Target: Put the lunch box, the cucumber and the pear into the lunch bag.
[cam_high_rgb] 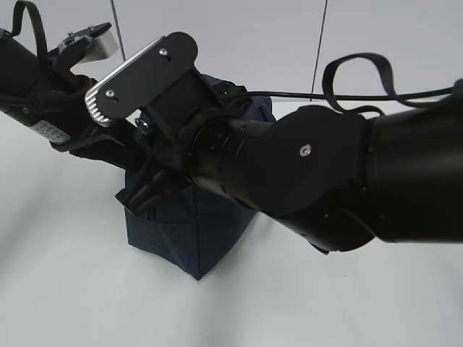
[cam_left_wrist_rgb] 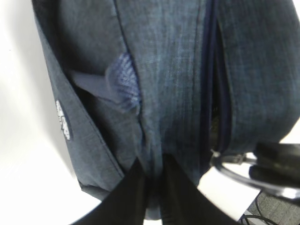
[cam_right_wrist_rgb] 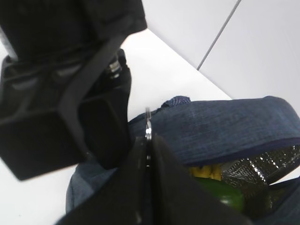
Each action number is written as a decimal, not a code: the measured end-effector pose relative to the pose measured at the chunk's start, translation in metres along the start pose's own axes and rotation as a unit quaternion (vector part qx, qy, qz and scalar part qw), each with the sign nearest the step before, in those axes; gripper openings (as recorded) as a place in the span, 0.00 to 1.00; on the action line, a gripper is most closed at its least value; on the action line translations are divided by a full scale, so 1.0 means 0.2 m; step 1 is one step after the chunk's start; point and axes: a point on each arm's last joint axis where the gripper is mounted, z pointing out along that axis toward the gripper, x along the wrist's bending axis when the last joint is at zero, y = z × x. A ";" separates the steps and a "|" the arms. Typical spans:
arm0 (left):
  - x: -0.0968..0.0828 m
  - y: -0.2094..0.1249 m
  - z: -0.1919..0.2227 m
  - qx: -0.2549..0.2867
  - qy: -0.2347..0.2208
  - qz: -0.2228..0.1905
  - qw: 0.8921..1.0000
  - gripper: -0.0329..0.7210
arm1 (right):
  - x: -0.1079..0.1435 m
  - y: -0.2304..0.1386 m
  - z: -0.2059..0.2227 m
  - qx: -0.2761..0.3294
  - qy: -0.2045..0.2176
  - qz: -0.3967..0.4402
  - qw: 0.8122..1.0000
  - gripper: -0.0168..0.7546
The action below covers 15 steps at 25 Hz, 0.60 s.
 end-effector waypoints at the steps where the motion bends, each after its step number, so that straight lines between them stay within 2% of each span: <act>1: 0.00 0.00 0.00 0.000 -0.001 0.000 1.000 0.05 | 0.00 0.00 0.00 0.000 -0.001 -0.003 1.000 0.02; 15: 0.00 -0.01 0.00 0.005 -0.002 0.002 1.000 0.05 | -0.02 -0.04 0.06 0.007 -0.050 -0.026 0.998 0.02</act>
